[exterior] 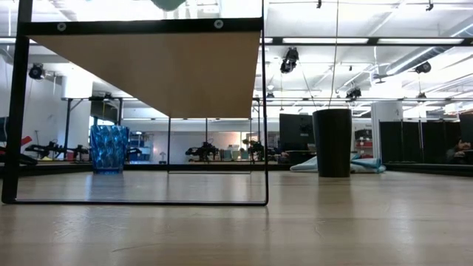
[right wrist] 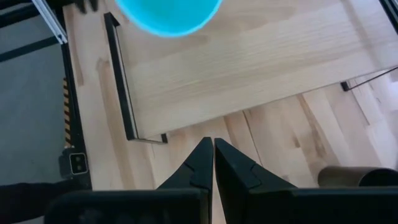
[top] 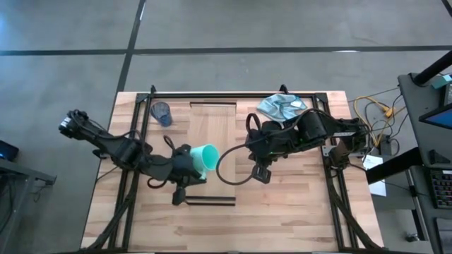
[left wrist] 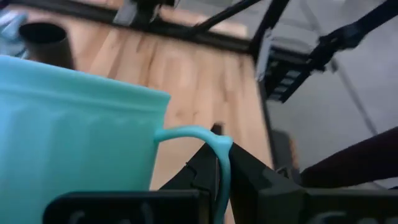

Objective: Stack small to large cups/mugs on shelf
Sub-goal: Put the blue mug on the shelf

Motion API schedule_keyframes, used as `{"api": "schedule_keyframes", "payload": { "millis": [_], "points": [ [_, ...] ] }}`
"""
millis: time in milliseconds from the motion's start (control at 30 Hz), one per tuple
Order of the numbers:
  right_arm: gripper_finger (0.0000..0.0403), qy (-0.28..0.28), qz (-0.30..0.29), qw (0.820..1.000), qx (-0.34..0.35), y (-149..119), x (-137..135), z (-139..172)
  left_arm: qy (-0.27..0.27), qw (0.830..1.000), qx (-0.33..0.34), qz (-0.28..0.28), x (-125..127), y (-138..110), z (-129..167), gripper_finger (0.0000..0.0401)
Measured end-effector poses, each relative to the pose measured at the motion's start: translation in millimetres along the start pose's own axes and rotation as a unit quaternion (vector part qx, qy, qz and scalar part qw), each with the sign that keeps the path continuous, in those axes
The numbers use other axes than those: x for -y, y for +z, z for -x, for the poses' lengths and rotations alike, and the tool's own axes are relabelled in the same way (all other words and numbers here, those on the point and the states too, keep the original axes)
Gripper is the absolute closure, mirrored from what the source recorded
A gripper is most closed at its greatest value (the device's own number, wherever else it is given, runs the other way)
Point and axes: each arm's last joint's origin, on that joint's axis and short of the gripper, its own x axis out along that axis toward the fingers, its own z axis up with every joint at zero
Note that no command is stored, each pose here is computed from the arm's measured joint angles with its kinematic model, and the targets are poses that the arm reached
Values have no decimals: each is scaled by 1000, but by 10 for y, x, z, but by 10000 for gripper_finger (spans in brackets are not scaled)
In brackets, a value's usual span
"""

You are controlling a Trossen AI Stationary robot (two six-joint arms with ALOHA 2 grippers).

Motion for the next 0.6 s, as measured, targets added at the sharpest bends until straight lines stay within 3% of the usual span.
{"api": "schedule_keyframes", "payload": {
  "millis": [400,600],
  "points": [
    [394,1,9,1000,1,-3,4,14,-55,988,137,37,-38,-276,-324,393],
    [394,5,11,1000,9,-18,26,91,-33,982,177,51,-102,-505,-336,393]
  ]
}}
